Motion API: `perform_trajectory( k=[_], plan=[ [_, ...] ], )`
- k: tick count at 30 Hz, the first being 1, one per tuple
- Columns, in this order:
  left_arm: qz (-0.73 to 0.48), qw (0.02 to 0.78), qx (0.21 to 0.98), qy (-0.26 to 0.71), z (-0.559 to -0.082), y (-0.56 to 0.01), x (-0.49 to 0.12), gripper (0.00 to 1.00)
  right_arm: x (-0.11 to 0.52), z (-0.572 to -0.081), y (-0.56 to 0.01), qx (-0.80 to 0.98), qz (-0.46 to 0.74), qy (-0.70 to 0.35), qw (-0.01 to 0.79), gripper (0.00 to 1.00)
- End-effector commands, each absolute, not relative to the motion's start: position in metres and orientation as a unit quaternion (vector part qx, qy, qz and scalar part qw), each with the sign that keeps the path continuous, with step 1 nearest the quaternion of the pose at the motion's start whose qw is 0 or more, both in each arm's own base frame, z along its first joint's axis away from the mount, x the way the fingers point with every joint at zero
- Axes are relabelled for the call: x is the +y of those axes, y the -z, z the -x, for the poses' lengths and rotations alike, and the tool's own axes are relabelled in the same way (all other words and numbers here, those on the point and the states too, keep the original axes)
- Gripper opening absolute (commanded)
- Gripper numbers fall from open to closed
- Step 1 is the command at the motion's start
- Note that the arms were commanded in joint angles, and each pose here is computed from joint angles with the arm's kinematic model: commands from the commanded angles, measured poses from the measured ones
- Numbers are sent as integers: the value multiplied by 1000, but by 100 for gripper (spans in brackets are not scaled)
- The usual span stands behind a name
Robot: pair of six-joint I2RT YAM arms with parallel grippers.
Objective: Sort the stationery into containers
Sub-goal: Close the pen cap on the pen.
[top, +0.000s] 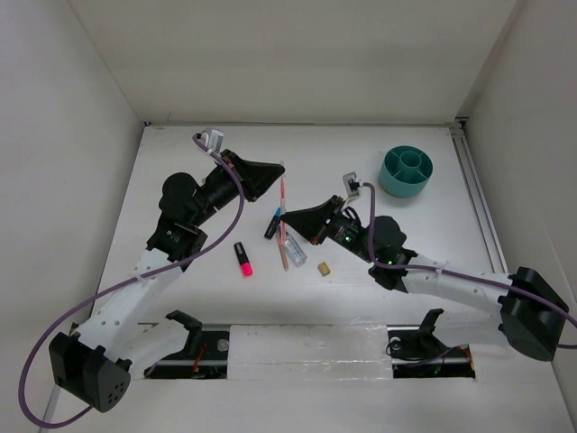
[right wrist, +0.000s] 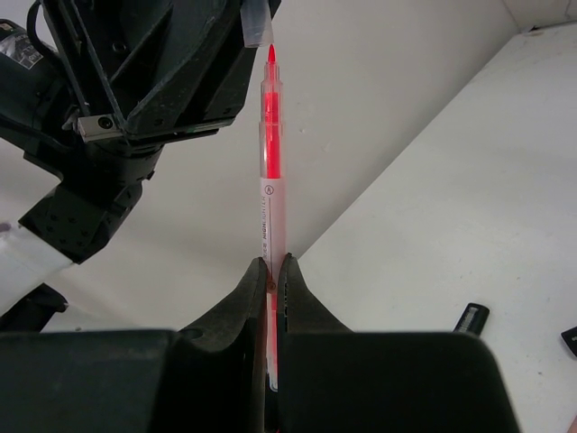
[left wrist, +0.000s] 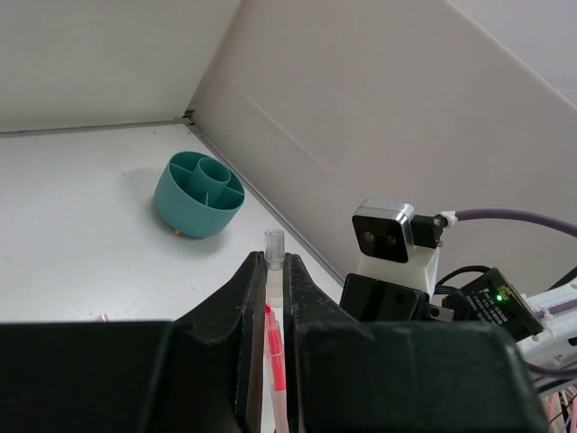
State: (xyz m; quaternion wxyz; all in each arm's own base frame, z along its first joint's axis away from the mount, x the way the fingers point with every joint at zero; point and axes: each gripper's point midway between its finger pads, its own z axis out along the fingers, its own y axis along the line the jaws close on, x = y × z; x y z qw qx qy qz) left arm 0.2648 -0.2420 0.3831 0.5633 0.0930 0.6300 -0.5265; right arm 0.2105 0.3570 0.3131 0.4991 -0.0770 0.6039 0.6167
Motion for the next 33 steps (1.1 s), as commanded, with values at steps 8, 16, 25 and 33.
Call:
perform_trajectory(
  k=[8,16,25,33],
  plan=[
    [-113,585,600,533,-257,-401,-241,0,350,-205,-362,552,73,-639,531,0],
    [-117,580,603,535,-257,-398,-243,0,350,-205,-364,552,73,-639,531,0],
    [-138,564,605,545,-255,-391,-251,0,354,-208,-370,548,72,-641,533,0],
    [-156,570,598,540,-252,-395,-252,0,345,-213,-384,539,69,-640,544,0]
  ],
)
